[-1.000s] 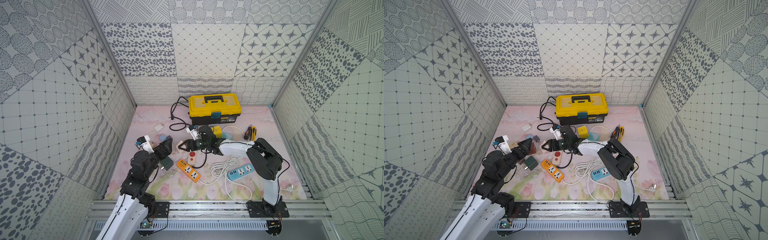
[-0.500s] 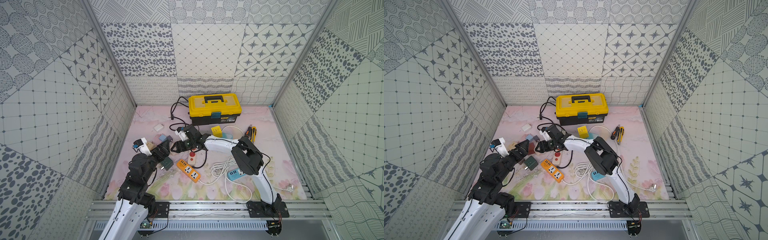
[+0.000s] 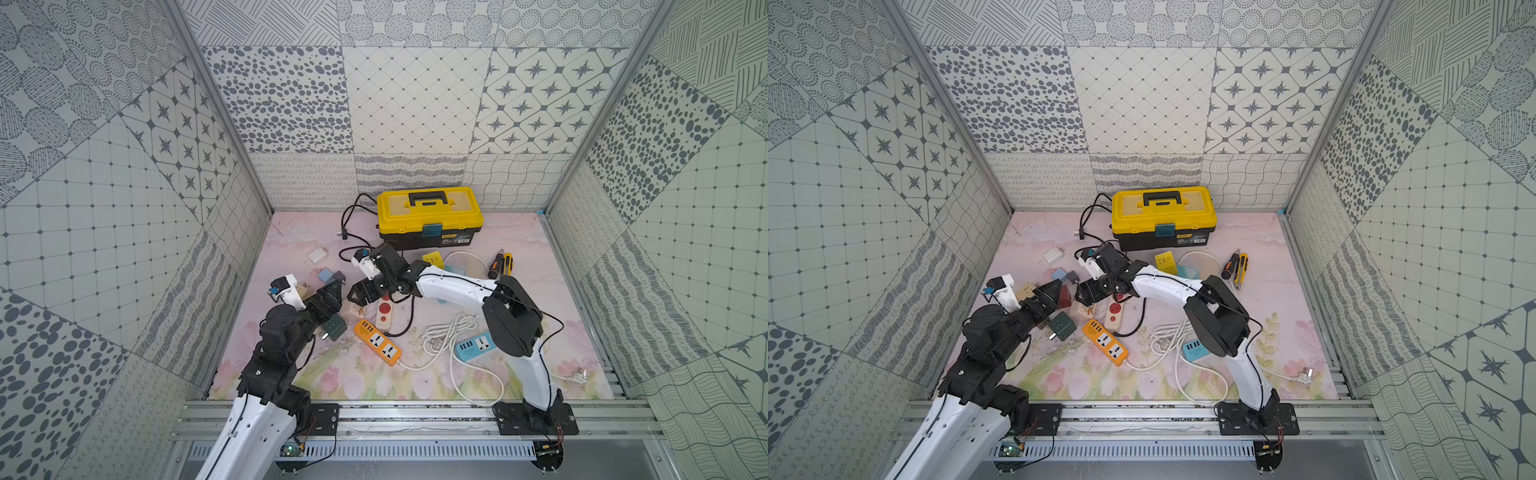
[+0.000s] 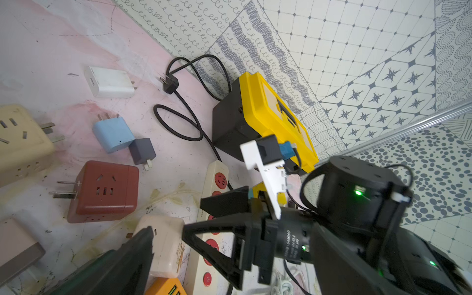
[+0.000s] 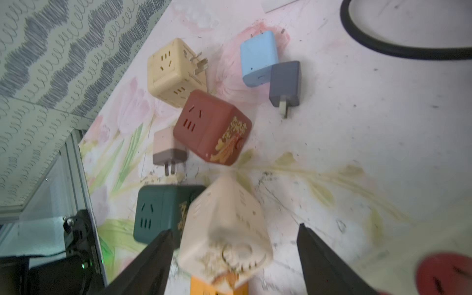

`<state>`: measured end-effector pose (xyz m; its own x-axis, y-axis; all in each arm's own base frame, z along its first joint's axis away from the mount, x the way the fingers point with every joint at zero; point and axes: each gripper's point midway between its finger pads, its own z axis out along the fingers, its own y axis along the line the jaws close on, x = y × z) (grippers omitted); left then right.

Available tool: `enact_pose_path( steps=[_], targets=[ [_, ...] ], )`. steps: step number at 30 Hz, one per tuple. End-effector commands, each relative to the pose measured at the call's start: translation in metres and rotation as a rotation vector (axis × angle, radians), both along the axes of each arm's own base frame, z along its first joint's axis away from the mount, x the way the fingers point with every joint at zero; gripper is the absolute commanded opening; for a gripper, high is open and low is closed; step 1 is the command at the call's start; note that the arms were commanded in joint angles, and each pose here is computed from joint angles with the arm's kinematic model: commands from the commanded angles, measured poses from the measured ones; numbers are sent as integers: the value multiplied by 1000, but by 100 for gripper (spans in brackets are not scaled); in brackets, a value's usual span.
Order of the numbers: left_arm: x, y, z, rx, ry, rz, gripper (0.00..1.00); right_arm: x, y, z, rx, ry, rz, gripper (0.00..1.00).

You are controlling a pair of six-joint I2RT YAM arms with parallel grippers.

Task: Pull the plug off the socket
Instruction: Place the plug at the center of the board, then remove the plug from the socket.

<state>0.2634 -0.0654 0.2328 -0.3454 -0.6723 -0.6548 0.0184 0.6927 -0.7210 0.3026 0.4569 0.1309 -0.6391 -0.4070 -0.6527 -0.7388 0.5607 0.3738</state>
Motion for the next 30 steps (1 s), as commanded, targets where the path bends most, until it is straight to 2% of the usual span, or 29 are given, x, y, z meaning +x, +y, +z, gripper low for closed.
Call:
enact_pose_path(
  steps=[1,2,4,7,11,16,22,30],
  targets=[
    [5,-28,31,-59,-128,-156,99,1,-29,78,154,-288,-26,81],
    [6,-34,33,-73,-138,-184,99,-1,-42,97,200,-339,-47,81],
    [11,-47,35,-116,-141,-252,98,-7,-78,107,252,-376,-102,81],
    [20,-67,35,-190,-127,-349,95,-8,-135,103,317,-337,-212,81],
    [33,-98,25,-234,-52,-457,93,-2,-215,74,374,-214,-396,80],
    [45,-158,0,-142,74,-566,93,5,-296,32,443,-48,-633,78],
    [64,-214,-46,7,295,-599,92,24,-335,2,500,101,-789,79],
    [103,-253,-91,245,513,-545,93,59,-333,-16,514,214,-836,79]
  ],
)
